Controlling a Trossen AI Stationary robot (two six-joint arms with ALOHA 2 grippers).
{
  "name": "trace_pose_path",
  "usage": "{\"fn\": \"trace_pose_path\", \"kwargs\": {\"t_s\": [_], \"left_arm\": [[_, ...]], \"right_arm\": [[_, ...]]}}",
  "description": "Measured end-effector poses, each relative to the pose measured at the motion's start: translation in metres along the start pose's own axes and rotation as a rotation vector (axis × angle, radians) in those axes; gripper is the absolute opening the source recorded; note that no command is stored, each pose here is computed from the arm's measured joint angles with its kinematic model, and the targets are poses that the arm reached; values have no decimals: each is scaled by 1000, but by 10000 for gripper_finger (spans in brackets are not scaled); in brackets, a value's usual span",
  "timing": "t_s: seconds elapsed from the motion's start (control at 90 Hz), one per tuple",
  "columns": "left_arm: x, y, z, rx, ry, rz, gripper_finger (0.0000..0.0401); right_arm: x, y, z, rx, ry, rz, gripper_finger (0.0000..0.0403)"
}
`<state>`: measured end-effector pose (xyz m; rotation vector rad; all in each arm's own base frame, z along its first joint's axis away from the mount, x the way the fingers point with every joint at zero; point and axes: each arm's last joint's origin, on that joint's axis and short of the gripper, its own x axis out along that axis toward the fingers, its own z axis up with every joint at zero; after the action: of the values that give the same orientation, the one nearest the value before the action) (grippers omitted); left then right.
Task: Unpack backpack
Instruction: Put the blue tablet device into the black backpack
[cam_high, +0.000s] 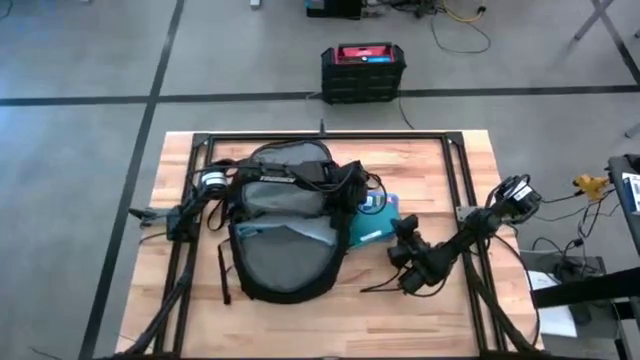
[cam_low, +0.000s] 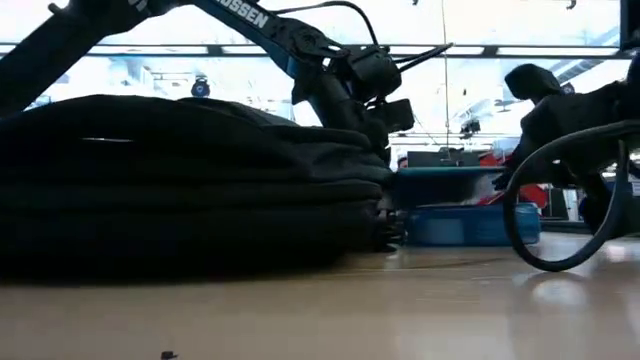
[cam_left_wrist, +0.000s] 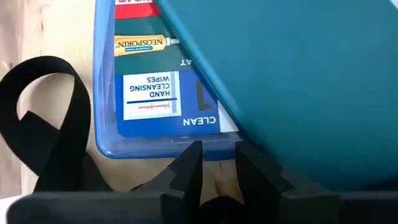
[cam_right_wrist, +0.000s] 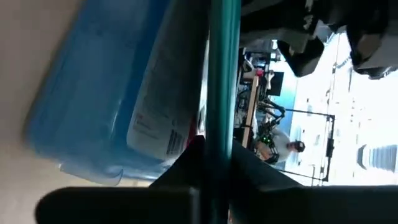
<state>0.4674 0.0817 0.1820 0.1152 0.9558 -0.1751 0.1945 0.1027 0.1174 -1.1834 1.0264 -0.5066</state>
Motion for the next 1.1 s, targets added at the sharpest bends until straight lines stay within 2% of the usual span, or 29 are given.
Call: {"fn": "trace_pose_path", "kwargs": {"t_s": [0.111,0.2,0.289,0.4,0.478,0.578,0.733,0.856,1.1], "left_arm": [[-17,-2,6,3,-14,10,80],[-43,-5,12,5,-2,45,80],[-84,-12,20,9,-19,80,80],[-150,-32,25,-3,-58,90,80],[-190,-52,19,-20,-45,97,80],[-222,-77,6,-10,1,191,80],[-224,-108,-23,48,74,352,92],[-219,-119,-52,5,145,465,118],[-211,-132,-95,-100,181,468,180]], "right_arm": [[-2,-5,3,15,5,7,15],[-8,-12,2,15,18,-11,13],[-14,-23,3,35,21,-35,10],[-23,-35,4,82,12,-36,10],[-29,-44,5,136,-2,-31,10],[-35,-52,7,192,-28,-26,10],[-42,-68,10,271,-63,-34,9],[-49,-84,14,332,-91,-16,9],[-64,-114,25,435,-143,7,9]]}}
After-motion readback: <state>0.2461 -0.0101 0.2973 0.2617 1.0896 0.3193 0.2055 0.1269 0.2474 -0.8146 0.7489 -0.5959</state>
